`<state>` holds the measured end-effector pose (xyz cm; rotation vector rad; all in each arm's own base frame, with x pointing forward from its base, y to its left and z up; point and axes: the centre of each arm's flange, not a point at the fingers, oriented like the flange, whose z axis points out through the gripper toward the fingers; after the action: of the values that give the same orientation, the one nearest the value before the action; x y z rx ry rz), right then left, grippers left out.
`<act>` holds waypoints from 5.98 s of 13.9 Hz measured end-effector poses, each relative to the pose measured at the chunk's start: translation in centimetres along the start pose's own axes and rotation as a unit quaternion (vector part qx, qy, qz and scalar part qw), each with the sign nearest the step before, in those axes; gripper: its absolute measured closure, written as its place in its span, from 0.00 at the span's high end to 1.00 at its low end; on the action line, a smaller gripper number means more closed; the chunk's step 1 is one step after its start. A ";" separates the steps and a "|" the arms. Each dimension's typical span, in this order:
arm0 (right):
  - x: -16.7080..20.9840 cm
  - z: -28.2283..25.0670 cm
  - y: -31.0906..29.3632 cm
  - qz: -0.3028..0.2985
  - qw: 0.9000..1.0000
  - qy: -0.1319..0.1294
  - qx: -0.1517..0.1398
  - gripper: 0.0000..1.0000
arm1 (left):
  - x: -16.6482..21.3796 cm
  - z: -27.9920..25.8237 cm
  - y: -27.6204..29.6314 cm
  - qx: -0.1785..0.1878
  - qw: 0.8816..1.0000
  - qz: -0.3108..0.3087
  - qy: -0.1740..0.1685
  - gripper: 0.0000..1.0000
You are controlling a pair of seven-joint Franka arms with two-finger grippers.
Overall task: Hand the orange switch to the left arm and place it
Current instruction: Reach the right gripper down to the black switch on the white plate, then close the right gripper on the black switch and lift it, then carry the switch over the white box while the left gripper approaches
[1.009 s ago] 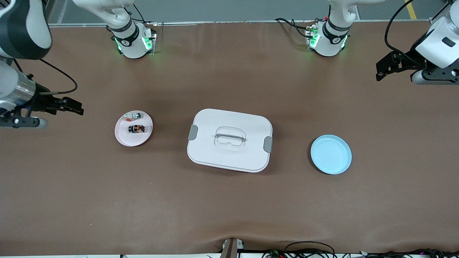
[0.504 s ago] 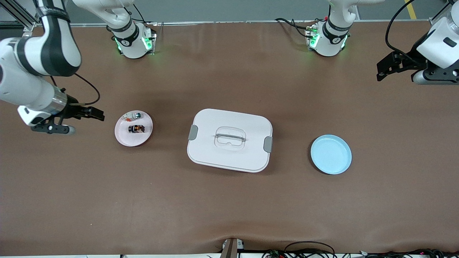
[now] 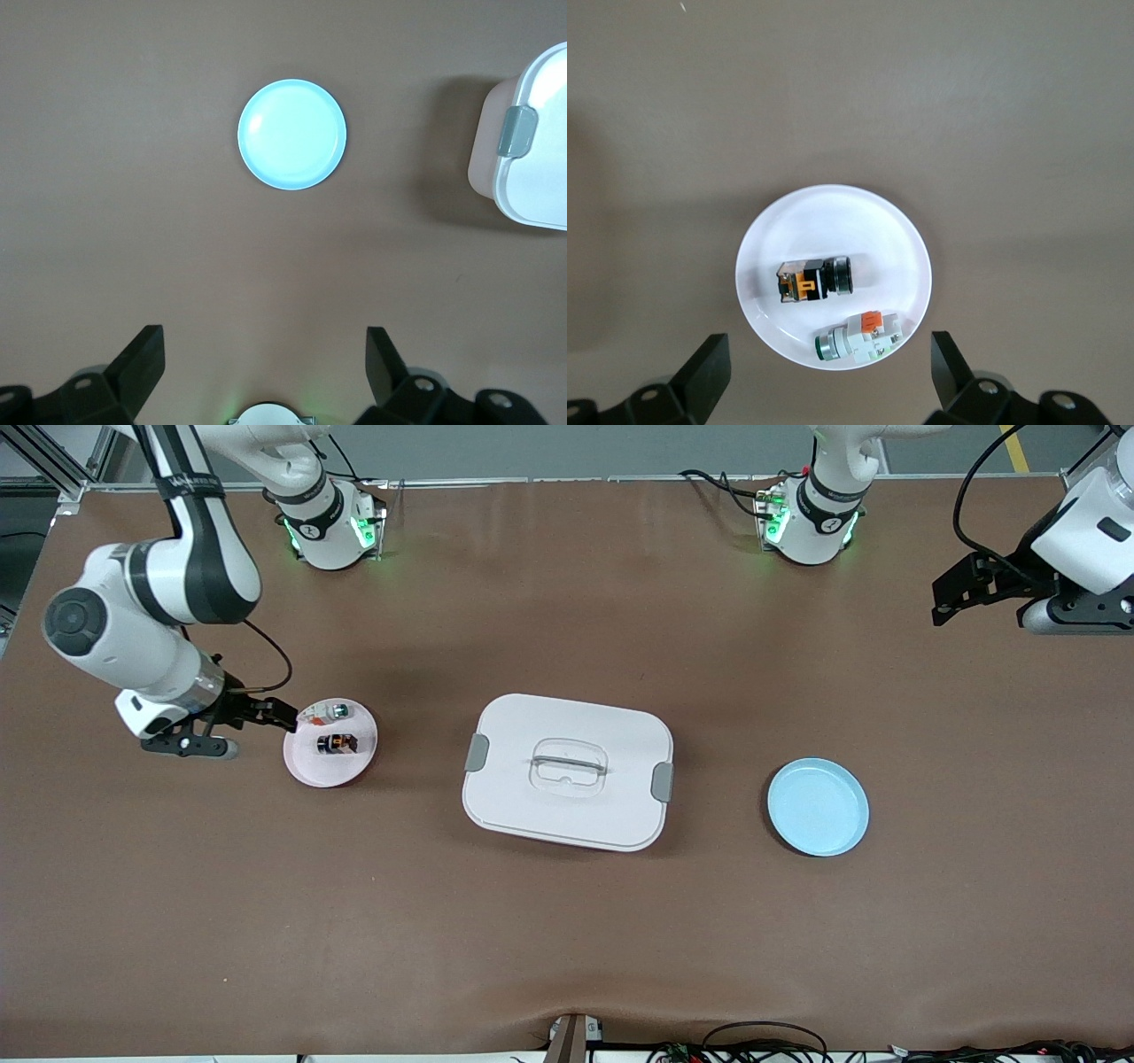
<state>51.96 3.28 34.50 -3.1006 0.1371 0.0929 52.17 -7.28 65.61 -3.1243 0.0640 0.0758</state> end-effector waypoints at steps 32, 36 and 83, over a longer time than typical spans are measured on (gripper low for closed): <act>-3.0 16.8 -3.0 -0.037 0.999 0.028 -0.015 1.00 | 0.9 0.5 0.0 -0.001 1.000 0.000 0.004 1.00; -2.9 16.8 -2.9 -0.033 0.999 0.028 -0.015 0.98 | 0.9 0.4 0.0 -0.001 1.000 0.000 0.005 1.00; 3.1 -15.6 -45.2 0.590 0.706 -0.238 0.311 0.73 | 2.6 1.0 14.8 -0.269 0.961 0.065 0.029 1.00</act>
<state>60.00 47.38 51.41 -1.7548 1.6460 0.6743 54.07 -22.12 64.24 -3.6625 0.2990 -0.0006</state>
